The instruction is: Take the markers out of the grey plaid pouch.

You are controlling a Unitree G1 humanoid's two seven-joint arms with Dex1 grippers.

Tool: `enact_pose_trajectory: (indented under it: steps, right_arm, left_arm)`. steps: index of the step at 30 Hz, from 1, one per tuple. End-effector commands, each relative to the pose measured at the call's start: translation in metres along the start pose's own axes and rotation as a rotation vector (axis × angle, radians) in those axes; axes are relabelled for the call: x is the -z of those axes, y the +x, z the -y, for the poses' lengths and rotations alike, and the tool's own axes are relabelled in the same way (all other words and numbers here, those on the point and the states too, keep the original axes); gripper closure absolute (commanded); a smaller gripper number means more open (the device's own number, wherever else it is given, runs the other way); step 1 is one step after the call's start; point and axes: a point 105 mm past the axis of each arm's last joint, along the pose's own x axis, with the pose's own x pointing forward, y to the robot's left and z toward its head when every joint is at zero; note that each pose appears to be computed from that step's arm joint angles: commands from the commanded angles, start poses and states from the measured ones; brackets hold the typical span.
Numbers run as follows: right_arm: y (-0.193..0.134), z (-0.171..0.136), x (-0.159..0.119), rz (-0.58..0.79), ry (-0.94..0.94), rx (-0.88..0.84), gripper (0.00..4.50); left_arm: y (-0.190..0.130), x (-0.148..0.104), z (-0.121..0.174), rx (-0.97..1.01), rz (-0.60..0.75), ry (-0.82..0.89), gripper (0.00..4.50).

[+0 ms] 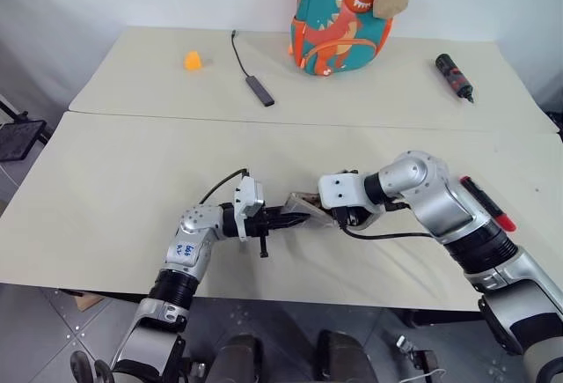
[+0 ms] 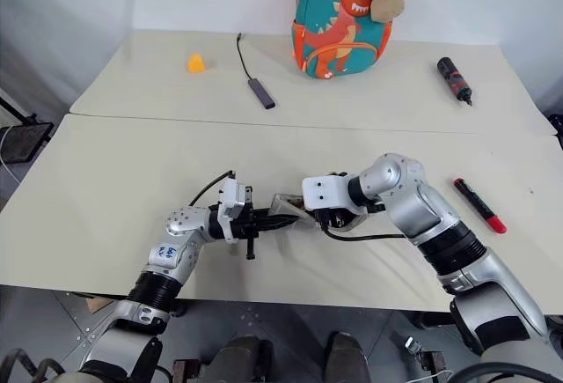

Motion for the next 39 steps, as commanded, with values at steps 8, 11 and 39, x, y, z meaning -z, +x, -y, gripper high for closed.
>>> enact_pose_trajectory:
  steps: [8, 11, 39]
  right_arm:
    - [-0.061, 0.000, 0.003, 0.285, -0.112, 0.007, 3.42]
    - [-0.071, -0.003, 0.007, 0.382, -0.044, -0.007, 3.42]
    - [-0.186, 0.009, 0.119, 0.290, 0.761, 0.579, 3.42]
  left_arm:
    - [-0.001, 0.001, 0.003, -0.011, 0.007, -0.004, 4.50]
    - [-0.002, 0.001, 0.002, -0.015, 0.007, -0.007, 4.50]
    - [-0.022, -0.018, 0.014, 0.001, 0.057, -0.150, 4.50]
